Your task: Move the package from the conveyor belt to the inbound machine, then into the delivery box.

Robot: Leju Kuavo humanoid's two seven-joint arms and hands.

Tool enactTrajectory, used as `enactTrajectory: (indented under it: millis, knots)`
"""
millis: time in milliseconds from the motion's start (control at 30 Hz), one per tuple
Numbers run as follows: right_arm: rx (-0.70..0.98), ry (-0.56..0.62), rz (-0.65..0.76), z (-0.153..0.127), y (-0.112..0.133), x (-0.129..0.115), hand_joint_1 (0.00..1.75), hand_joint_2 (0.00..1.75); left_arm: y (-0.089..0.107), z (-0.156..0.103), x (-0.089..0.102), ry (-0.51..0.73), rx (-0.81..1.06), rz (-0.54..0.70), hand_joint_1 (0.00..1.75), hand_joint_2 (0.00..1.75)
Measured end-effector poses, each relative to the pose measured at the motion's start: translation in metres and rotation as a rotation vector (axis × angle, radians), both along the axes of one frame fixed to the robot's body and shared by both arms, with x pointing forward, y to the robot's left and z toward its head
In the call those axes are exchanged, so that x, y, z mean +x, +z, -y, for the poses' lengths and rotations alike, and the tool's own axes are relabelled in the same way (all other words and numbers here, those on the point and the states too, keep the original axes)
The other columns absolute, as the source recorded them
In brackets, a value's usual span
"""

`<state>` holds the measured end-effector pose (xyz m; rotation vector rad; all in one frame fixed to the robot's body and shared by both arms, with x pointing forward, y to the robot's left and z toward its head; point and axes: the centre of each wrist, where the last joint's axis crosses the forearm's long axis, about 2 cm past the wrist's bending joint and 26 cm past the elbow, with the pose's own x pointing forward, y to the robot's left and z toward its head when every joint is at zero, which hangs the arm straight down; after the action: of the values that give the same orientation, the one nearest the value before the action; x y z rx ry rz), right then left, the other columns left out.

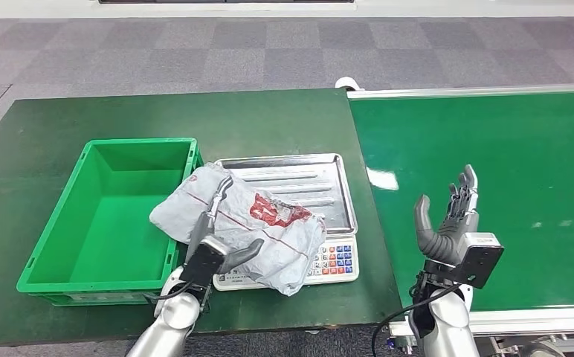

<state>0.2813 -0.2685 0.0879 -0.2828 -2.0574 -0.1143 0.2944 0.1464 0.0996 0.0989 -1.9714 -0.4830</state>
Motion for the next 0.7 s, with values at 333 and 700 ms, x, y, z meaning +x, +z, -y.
enactTrajectory:
  millis: [333, 700]
  knots:
    - [-0.006, 0.044, -0.018, -0.007, 0.0, 0.002, 0.0, 1.75, 0.007, 0.015, 0.023, 0.109, 0.67, 0.057, 0.0, 1.75]
    - [-0.005, 0.05, -0.028, -0.008, 0.0, 0.003, 0.0, 1.75, 0.003, 0.015, 0.033, 0.081, 0.771, 0.015, 0.0, 1.75]
